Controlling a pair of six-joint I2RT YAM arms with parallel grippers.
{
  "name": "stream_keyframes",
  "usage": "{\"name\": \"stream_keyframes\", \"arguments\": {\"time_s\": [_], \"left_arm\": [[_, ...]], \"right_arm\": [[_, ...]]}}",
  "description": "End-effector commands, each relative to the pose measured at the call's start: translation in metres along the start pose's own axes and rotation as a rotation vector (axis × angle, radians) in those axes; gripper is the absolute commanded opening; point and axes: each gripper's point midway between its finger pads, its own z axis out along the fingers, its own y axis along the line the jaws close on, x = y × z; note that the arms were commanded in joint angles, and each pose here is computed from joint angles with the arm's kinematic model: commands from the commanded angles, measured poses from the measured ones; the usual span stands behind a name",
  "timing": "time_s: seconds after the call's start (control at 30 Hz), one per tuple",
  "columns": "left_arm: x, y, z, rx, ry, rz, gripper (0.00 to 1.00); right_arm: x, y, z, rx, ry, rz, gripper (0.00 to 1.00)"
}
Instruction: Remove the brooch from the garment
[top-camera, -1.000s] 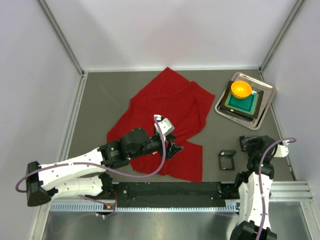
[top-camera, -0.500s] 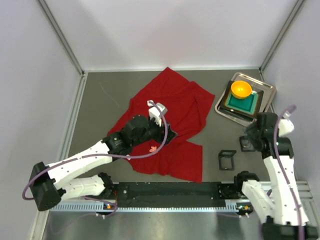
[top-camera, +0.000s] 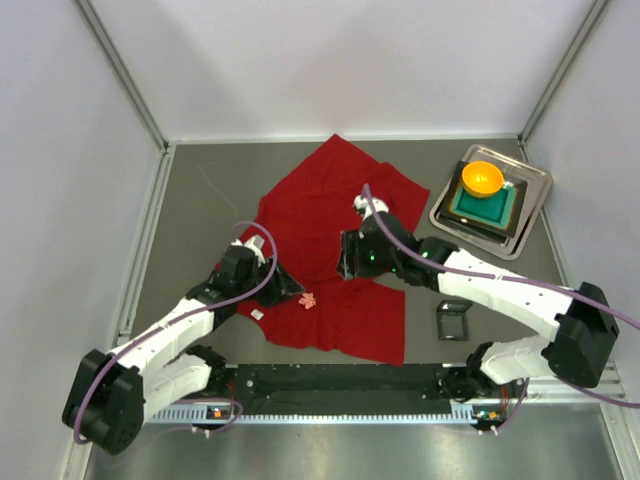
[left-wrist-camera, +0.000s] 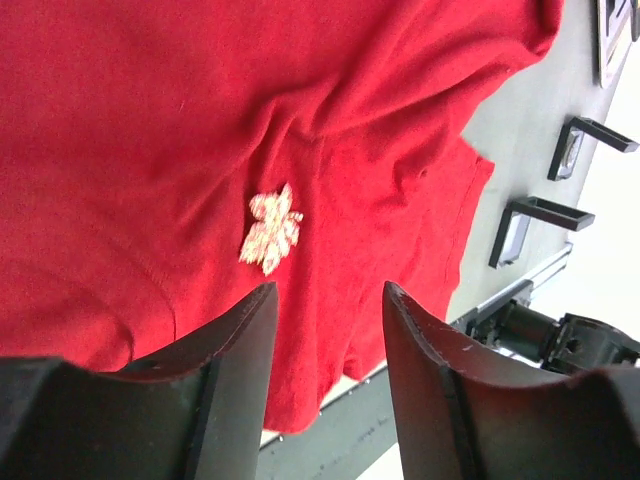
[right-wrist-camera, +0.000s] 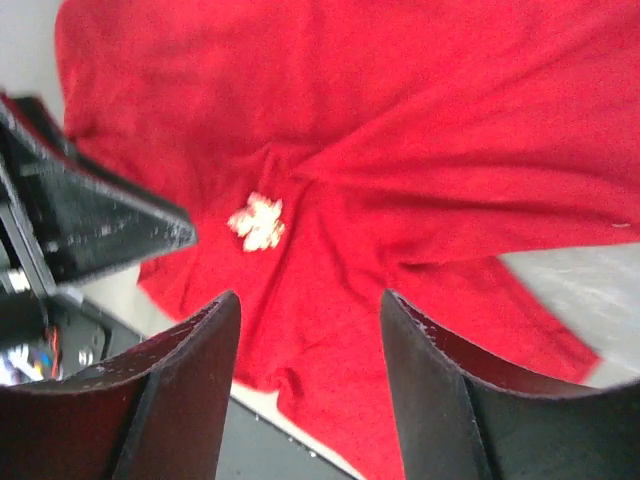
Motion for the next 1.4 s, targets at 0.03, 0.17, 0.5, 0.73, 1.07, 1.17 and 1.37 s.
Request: {"name": "stream_keyframes", "arguments": {"time_s": [0.03, 0.17, 0.5, 0.73, 1.07, 1.17, 1.37], "left_arm": [[-0.008, 0.001, -0.014, 0.009, -0.107, -0.213, 0.49], [-0.005, 0.028, -0.014, -0.085, -0.16, -0.344, 0.44], [0.017, 0.079, -0.005, -0.292, -0.146, -0.513, 0.33], [0.024, 0.093, -0.012, -0.358, -0.159, -0.535, 0.36], [0.034, 0.103, -0.016, -0.382, -0.148, -0.549, 0.36], [0.032, 0.1, -0.017, -0.375, -0.15, -0.539, 0.36], [0.027, 0.094, -0.017, -0.355, -0.155, -0.506, 0.36]], "right_arm": [[0.033, 0.083, 0.015, -0.4, -0.067, -0.264, 0.55], [0.064, 0.097, 0.049, -0.42, -0.003, -0.408, 0.49], [0.097, 0.109, 0.097, -0.301, -0.032, -0.705, 0.39], [0.106, 0.096, 0.12, -0.205, -0.024, -0.757, 0.46], [0.116, 0.089, 0.134, -0.173, 0.001, -0.765, 0.49], [0.122, 0.085, 0.135, -0.176, 0.008, -0.746, 0.53], [0.12, 0.069, 0.14, -0.204, 0.04, -0.595, 0.42]]}}
